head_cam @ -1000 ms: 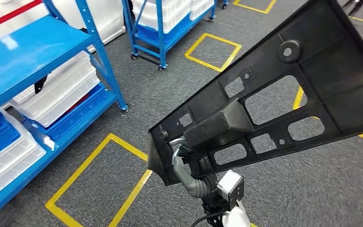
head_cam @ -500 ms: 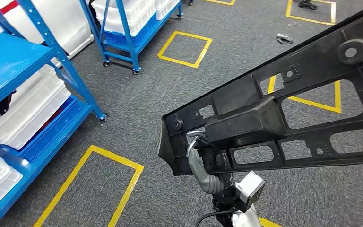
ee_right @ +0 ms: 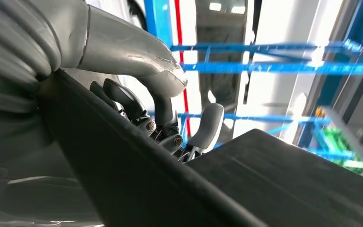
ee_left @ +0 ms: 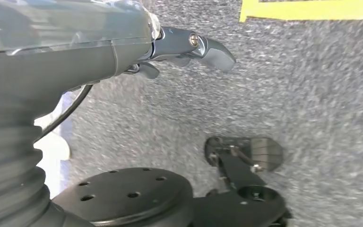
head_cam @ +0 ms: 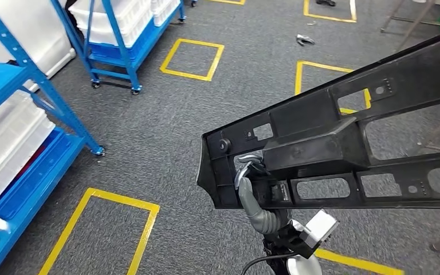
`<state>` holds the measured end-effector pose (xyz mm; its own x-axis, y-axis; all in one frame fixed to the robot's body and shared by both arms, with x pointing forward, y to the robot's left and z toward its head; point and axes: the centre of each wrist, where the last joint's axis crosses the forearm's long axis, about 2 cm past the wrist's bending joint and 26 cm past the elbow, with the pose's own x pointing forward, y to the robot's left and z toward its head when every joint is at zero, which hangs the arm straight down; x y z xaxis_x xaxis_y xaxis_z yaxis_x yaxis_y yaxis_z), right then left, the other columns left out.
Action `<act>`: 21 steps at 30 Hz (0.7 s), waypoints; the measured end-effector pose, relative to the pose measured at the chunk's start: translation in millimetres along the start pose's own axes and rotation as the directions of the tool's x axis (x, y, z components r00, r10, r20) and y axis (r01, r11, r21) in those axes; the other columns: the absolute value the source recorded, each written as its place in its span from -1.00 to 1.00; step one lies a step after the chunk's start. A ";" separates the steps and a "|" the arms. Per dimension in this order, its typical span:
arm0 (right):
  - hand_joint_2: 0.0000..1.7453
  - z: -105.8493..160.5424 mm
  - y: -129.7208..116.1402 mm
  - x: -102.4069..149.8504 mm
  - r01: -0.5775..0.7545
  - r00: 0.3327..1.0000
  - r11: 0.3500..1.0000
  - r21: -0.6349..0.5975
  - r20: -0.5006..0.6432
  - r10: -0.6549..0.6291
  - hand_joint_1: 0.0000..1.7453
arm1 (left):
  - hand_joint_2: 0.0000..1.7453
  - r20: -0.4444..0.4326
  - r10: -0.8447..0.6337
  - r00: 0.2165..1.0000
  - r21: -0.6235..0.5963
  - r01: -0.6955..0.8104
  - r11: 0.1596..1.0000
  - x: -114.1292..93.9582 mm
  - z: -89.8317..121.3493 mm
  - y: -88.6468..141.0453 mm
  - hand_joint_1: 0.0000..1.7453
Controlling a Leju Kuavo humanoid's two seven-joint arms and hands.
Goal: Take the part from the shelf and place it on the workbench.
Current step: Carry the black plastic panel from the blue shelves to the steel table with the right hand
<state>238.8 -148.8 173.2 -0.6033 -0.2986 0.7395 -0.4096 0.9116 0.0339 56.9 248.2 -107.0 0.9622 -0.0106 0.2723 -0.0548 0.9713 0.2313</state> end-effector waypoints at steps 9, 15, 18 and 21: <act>1.00 6.6 -3.1 -1.4 -0.047 0.999 0.998 -0.029 0.004 0.047 1.00 | 1.00 -0.052 0.004 0.999 -0.026 -0.005 1.000 2.9 0.0 -1.8 -1.00; 1.00 11.7 -3.4 1.9 -0.074 0.997 0.997 -0.015 0.003 0.074 1.00 | 1.00 -0.026 0.019 0.999 -0.087 -0.021 0.996 2.2 3.8 -13.1 -1.00; 1.00 16.4 -2.3 2.4 -0.069 0.998 0.998 -0.002 -0.001 0.069 1.00 | 1.00 -0.012 0.028 1.000 -0.109 -0.030 0.994 2.3 5.5 -17.7 -1.00; 1.00 17.6 0.6 2.4 -0.042 0.999 0.999 0.011 0.017 0.042 1.00 | 1.00 -0.004 0.042 0.999 -0.120 -0.042 0.992 2.6 6.1 -19.7 -1.00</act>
<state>225.1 -154.0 163.2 -0.6316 -0.2645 0.7287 -0.3914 0.9202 -0.0053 58.8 227.5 -105.1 0.9602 0.0315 0.2776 -0.0631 0.9924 0.1055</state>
